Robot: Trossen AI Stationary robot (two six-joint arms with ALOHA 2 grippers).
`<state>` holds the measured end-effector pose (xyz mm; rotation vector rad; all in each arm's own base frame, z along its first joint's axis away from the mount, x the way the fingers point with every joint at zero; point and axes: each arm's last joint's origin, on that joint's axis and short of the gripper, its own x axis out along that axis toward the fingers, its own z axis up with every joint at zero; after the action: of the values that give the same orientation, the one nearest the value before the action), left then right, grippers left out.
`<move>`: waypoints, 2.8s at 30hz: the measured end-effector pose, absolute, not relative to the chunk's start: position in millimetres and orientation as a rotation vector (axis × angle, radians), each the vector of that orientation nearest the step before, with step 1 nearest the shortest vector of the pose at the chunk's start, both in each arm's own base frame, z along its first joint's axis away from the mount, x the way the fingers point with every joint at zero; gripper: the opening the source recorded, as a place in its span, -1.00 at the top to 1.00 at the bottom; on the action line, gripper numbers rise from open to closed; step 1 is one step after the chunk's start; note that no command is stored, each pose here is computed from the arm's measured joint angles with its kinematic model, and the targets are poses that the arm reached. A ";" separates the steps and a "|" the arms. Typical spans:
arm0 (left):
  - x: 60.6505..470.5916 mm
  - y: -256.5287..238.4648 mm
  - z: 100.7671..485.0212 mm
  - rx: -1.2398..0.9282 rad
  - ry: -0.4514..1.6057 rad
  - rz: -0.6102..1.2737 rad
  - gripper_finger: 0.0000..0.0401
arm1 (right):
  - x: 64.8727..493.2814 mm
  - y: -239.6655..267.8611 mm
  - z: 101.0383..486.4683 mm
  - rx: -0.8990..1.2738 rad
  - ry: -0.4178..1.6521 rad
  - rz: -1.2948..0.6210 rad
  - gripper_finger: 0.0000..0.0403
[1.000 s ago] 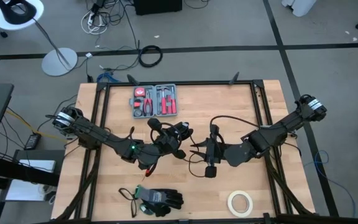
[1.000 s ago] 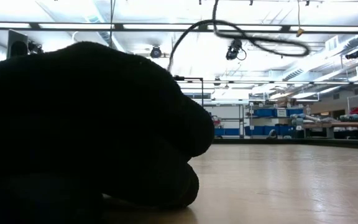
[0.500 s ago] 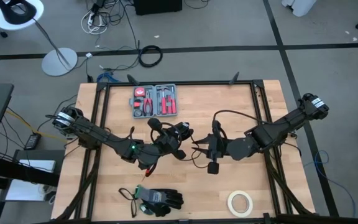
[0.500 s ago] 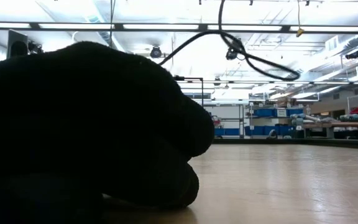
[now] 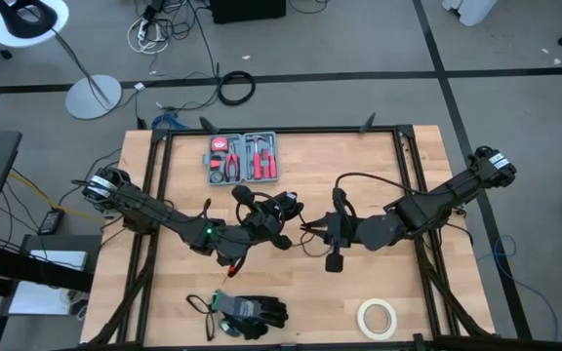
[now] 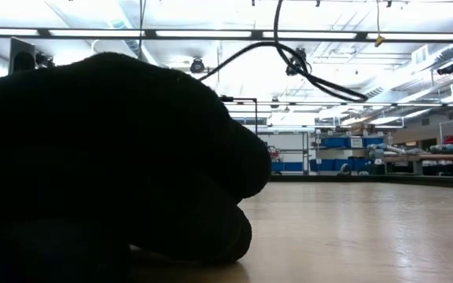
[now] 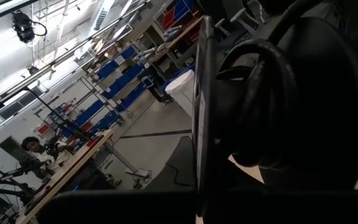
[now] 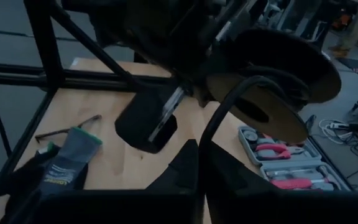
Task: Coil cords
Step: Coil the black wire cable into the black spool
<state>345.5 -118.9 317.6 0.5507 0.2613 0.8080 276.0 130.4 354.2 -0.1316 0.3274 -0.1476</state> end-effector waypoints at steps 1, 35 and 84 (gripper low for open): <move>345.5 -118.9 317.6 0.550 0.261 0.808 1.00 | 276.5 130.9 355.4 -0.133 0.318 -0.133 0.96; 348.8 -113.2 307.1 0.350 0.247 0.737 1.00 | 272.2 135.5 350.0 -0.219 0.351 -0.194 0.97; 427.0 -84.9 338.3 0.104 0.275 0.305 1.00 | 250.8 165.5 334.3 -0.263 0.422 -0.222 0.66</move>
<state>427.0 -84.9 338.3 0.1039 0.2745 0.3055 250.8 165.5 334.3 -0.2627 0.4224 -0.2216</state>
